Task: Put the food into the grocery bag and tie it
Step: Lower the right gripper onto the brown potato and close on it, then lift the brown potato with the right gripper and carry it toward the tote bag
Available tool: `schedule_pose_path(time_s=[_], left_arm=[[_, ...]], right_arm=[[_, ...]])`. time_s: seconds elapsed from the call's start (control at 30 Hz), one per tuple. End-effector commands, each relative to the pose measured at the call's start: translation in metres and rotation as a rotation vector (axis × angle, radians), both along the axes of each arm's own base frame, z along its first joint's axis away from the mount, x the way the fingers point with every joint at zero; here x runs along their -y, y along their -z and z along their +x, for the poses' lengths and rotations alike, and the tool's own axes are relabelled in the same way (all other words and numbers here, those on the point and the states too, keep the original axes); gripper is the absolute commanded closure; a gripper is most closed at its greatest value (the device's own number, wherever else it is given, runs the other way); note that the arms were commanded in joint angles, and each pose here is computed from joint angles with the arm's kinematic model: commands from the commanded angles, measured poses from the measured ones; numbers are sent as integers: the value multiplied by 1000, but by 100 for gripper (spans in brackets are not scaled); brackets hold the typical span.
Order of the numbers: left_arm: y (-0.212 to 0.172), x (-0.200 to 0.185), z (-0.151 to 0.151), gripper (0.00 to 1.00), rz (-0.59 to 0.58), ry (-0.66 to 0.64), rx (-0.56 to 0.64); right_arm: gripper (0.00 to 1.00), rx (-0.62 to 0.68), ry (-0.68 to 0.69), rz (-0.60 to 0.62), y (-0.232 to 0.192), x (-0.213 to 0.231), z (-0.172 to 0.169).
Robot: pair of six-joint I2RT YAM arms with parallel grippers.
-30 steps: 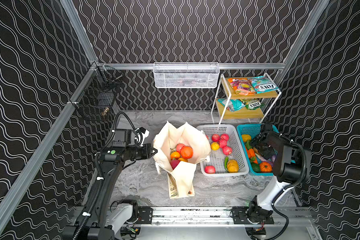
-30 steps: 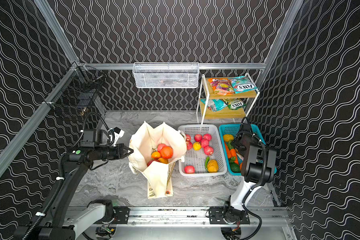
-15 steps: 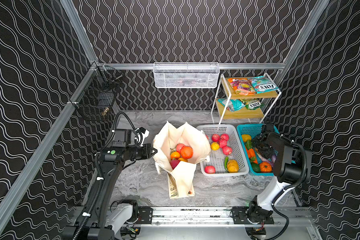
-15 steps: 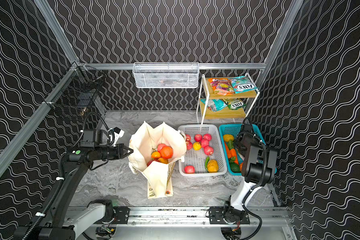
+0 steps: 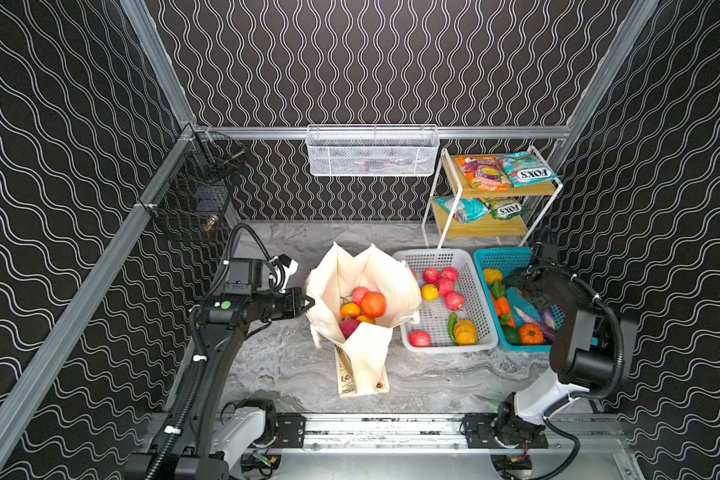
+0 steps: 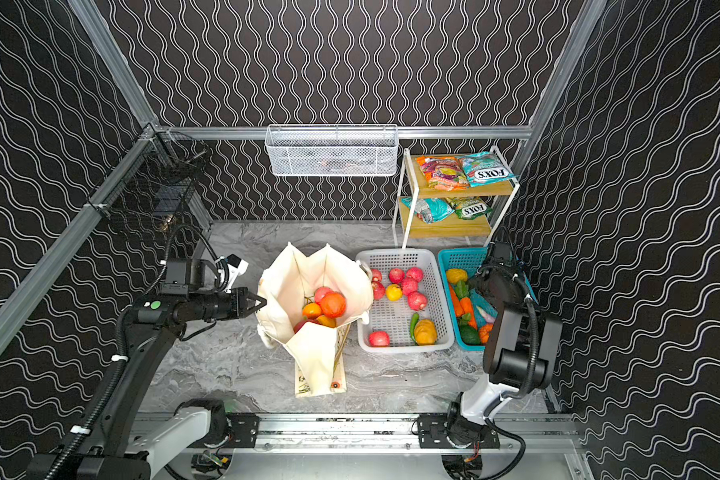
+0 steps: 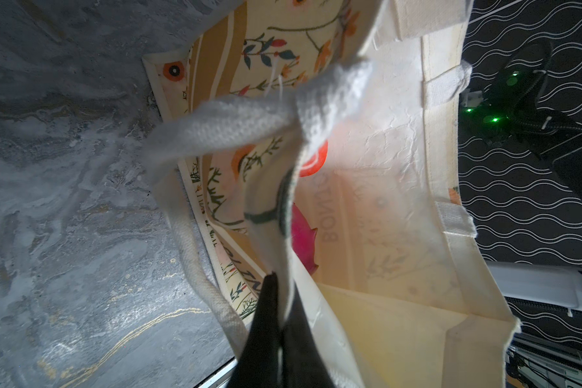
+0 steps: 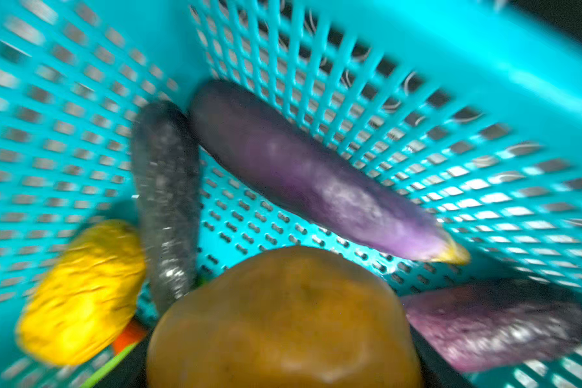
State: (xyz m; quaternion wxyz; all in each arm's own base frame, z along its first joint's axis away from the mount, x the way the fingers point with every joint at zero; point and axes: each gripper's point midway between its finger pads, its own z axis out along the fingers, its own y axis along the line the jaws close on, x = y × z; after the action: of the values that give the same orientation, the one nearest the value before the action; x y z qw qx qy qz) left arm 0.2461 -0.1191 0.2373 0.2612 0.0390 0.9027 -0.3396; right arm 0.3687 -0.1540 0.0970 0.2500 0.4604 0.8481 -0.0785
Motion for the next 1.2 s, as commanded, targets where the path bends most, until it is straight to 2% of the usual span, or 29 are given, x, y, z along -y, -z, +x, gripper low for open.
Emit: schedule_pose_path(time_s=[0.0,0.27,0.53,0.93,1.17], left_arm=[[1,-1,1,96,16,9,20],[1,-3,2,96,30,4,34],[4,-8,2,96,59,-13,47],[-3,-4,3,95,22,-14,80],[-6,-2,4,95,7,-10,83]], right_arm=[[30,8,-7,-8,-15,-3,-8],[30,100,-66,-18,-66,-29,-17],[30,157,-207,-71,-115,-90,-22],[30,242,-585,-104,-194,-232,-40],[29,292,-884,-84,-229,-338,-57]])
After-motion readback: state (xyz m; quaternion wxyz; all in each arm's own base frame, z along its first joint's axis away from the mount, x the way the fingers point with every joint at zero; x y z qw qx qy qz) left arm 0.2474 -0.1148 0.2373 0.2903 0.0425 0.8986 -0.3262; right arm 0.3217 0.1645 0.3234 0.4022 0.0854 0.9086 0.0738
